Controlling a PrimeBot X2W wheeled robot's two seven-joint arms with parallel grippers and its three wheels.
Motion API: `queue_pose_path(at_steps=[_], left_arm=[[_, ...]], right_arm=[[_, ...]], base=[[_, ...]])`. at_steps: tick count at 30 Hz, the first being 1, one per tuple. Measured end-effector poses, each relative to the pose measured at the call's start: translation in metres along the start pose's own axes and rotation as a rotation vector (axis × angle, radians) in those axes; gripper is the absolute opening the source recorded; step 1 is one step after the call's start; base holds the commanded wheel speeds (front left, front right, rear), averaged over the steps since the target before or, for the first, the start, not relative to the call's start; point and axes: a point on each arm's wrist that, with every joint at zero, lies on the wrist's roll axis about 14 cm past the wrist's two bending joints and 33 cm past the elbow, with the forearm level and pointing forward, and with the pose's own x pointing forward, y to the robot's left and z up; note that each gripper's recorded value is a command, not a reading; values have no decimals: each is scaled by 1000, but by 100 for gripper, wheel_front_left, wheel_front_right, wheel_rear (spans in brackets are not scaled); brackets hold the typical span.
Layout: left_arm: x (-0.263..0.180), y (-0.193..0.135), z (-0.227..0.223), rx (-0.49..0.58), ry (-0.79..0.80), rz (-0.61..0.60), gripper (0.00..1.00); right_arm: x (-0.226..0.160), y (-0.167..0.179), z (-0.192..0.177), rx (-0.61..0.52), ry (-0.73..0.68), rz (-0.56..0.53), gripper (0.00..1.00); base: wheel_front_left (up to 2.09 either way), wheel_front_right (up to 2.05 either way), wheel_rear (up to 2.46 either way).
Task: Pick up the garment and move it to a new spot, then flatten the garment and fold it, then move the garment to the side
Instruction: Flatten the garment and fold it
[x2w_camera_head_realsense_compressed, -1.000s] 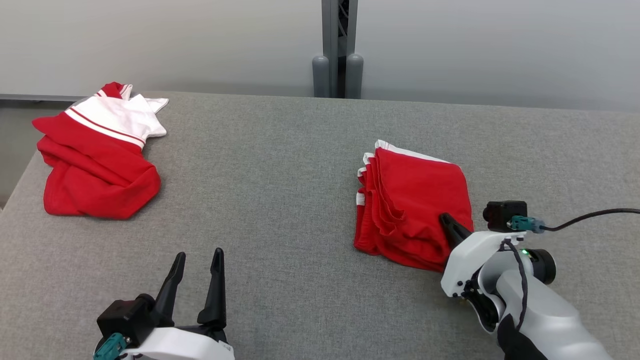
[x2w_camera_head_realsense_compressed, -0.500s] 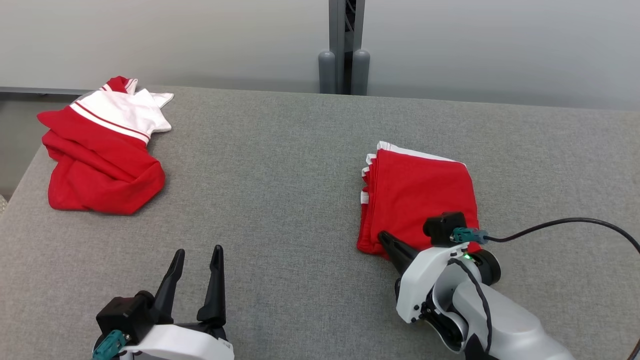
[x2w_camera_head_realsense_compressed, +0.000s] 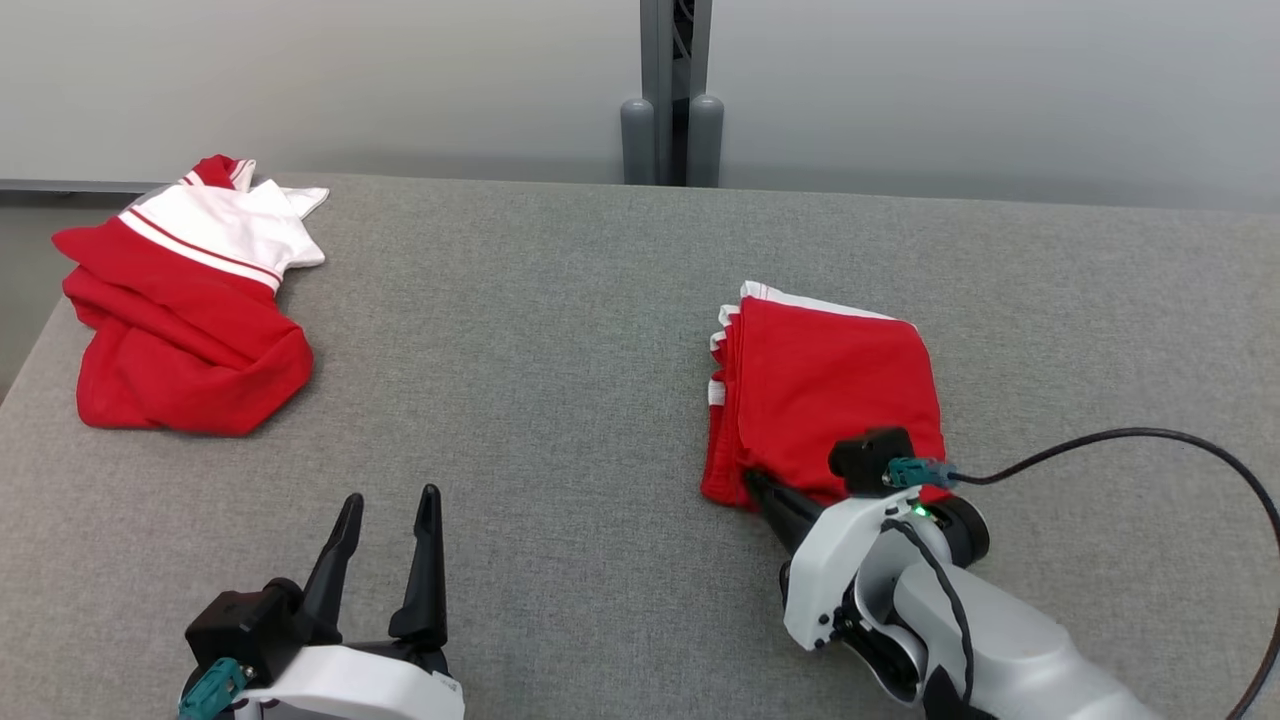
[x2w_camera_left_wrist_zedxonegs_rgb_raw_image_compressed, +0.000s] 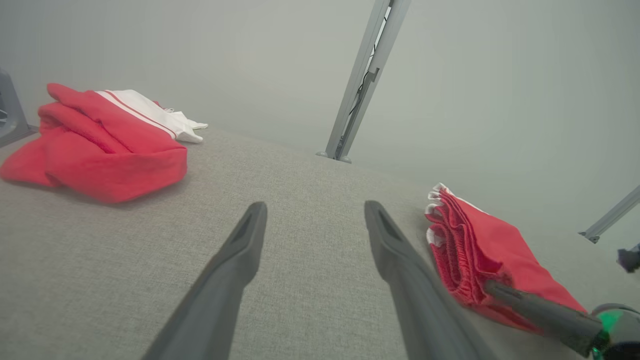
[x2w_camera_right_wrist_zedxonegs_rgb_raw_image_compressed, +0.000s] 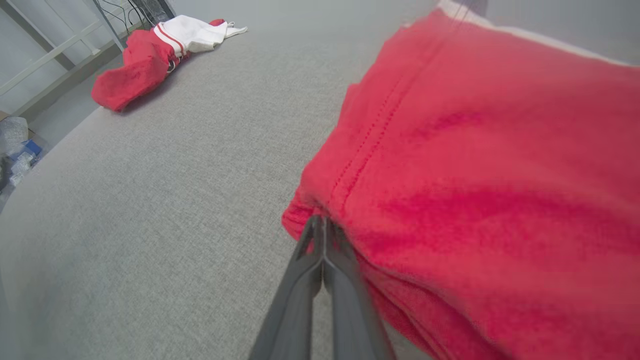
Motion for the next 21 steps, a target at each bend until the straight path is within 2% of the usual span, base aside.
queue_pose_path(at_steps=[2, 4, 5, 6, 7, 8, 12, 16, 21], left_arm=[[1, -1, 1, 0, -4, -3, 100], [1, -2, 3, 2, -8, -5, 100], [1, -2, 4, 2, -11, -6, 100], [1, -3, 4, 3, -13, -8, 100], [1, -4, 5, 3, -14, -10, 100], [1, -4, 5, 3, -15, -11, 100], [0, -6, 4, 2, -14, -14, 100], [1, -8, 6, -1, -18, -20, 100], [1, -7, 3, -4, -10, -16, 100]], right_arm=[[2, -1, 14, -13, -38, 3, 2], [2, -1, 26, -22, -72, 4, 38], [2, -1, 32, -24, -90, 4, 48], [2, -1, 37, -29, -102, 3, 76], [1, -1, 43, -30, -117, 3, 95], [1, -2, 48, -33, -131, 3, 100], [-9, -23, 68, -28, -187, -39, 100], [-22, -60, 80, -23, -216, -125, 100], [-32, -106, 63, -20, -112, -242, 100]], base=[[0, 0, 0], [0, 0, 0], [0, 0, 0], [0, 0, 0], [0, 0, 0], [0, 0, 0], [0, 0, 0], [0, 0, 0], [0, 0, 0]])
